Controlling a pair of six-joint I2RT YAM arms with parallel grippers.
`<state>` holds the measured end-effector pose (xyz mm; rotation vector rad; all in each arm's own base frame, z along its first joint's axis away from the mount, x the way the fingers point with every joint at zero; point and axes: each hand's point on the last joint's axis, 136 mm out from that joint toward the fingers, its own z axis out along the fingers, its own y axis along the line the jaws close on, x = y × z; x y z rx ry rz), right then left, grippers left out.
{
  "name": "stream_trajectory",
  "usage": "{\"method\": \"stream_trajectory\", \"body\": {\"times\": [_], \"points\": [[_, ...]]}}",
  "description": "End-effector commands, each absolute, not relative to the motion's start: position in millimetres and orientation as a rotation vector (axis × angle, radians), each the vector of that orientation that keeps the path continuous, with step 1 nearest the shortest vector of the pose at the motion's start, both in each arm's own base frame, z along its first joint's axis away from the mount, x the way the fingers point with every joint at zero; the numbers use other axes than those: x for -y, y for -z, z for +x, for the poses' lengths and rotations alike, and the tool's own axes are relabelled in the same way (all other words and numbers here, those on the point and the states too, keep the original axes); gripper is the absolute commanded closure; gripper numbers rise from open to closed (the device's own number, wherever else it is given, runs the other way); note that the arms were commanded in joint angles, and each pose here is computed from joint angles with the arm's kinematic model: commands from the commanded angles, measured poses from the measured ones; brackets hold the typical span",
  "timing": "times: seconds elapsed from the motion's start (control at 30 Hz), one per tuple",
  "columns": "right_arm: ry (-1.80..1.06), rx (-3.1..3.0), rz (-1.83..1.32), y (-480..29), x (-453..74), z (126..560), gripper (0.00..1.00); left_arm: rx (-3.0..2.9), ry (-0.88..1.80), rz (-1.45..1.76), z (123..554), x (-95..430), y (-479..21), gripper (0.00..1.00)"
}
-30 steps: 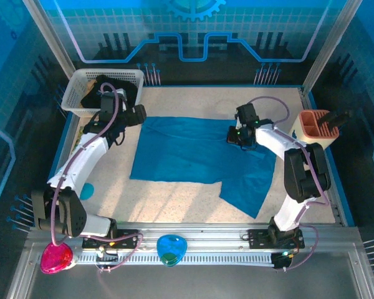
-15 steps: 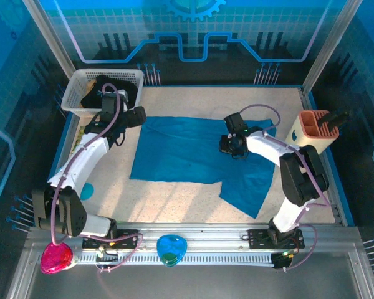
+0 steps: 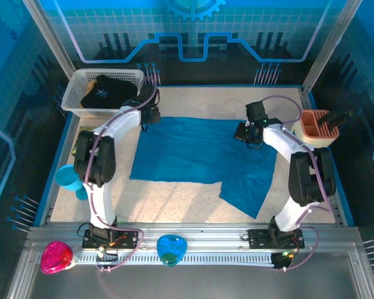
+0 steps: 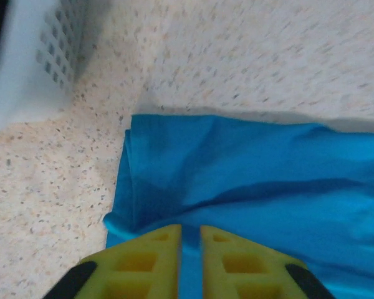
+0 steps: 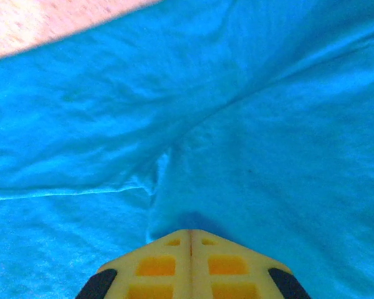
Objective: Fold and stack the t-shirts
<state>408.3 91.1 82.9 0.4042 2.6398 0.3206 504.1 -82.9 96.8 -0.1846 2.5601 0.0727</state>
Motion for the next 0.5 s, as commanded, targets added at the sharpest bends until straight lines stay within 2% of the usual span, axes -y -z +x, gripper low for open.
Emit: {"method": "stream_trajectory", "body": {"times": [0.0, 0.47], "points": [[-0.408, -2.696, 0.364, -58.6, -106.7, 398.5, 1.0, -2.633, -0.186, -0.233, 500.7, 70.6, -80.3, 0.87], [-0.443, -2.751, 0.372, -19.8, -116.3, 352.7, 1.0, -2.72, -0.261, -0.258, 450.0, 64.7, -46.4, 0.89]]}}
